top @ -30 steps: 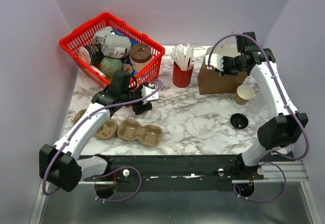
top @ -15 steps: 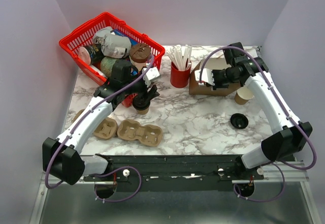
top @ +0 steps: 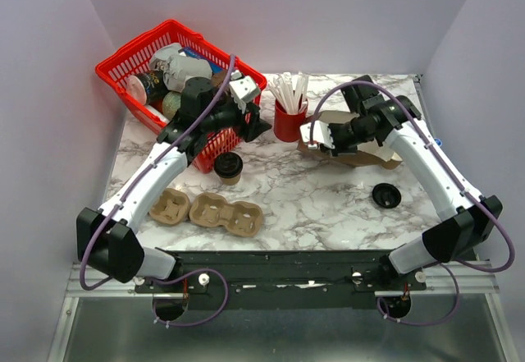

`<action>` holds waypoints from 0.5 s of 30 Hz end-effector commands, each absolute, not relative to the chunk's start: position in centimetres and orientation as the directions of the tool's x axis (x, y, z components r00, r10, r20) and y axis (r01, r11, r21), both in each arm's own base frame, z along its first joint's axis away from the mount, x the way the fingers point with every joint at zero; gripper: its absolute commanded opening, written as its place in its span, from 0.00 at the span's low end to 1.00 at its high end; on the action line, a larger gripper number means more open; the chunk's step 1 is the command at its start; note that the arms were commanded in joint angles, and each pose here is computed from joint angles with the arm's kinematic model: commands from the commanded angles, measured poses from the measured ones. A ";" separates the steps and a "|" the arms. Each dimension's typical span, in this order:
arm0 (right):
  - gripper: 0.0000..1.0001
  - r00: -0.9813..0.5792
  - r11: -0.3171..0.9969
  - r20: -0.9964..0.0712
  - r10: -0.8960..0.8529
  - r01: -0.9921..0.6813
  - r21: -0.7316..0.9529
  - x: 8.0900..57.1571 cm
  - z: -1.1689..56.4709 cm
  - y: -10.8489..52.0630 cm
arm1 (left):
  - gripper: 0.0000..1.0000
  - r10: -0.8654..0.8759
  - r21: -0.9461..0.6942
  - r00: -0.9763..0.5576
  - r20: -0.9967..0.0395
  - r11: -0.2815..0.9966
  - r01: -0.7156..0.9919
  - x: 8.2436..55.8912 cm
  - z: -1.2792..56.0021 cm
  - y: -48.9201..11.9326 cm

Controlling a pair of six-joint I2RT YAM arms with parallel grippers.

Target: Pack the takeout coffee

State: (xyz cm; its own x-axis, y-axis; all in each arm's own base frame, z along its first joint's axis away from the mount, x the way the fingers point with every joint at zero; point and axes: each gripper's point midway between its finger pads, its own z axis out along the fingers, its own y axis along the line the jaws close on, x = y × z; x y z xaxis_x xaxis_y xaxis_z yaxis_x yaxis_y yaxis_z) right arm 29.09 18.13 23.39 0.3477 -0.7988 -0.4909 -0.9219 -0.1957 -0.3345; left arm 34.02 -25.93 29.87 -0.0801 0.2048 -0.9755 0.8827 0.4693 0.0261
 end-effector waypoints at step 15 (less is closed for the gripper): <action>0.02 0.316 -0.170 -0.551 -0.772 -0.938 -0.301 24.9 26.3 19.0 | 0.76 0.029 0.018 0.012 -1.000 0.217 0.976 32.8 37.3 -32.8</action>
